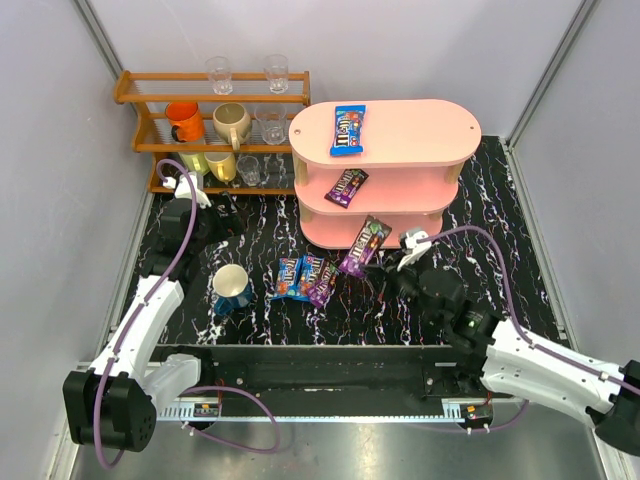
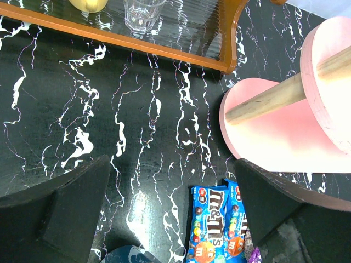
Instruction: Place and organize the candy bags onto the shelf
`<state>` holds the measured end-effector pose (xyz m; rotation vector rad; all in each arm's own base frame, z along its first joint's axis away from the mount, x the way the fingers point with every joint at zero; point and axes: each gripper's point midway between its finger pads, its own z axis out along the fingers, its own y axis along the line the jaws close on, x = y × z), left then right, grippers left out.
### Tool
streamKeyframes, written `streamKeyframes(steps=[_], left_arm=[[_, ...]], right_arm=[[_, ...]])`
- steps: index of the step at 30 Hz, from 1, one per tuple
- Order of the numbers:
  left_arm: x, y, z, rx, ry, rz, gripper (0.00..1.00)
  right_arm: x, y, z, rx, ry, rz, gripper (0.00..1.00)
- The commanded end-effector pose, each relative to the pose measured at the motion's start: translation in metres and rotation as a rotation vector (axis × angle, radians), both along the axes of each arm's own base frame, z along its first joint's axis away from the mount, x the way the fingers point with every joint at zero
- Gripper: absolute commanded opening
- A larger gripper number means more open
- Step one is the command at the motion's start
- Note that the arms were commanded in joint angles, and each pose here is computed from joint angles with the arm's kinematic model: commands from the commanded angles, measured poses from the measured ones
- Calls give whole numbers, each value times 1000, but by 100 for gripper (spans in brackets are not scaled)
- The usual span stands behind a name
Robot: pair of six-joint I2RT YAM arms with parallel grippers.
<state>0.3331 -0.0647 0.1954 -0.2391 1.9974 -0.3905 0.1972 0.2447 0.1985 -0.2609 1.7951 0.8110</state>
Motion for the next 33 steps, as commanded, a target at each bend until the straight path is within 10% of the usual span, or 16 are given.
streamKeyframes(steps=[1,26,33], left_arm=[[10,-2,31,-9,-88,-7,99],[12,0,28,0,-78,0,99],[12,1,29,0,-80,1,99]], right_arm=[[26,-9,41,-73,-164,64,0],[164,-47,83,-24,-222,67,1],[177,-58,78,-8,-209,-17,52]])
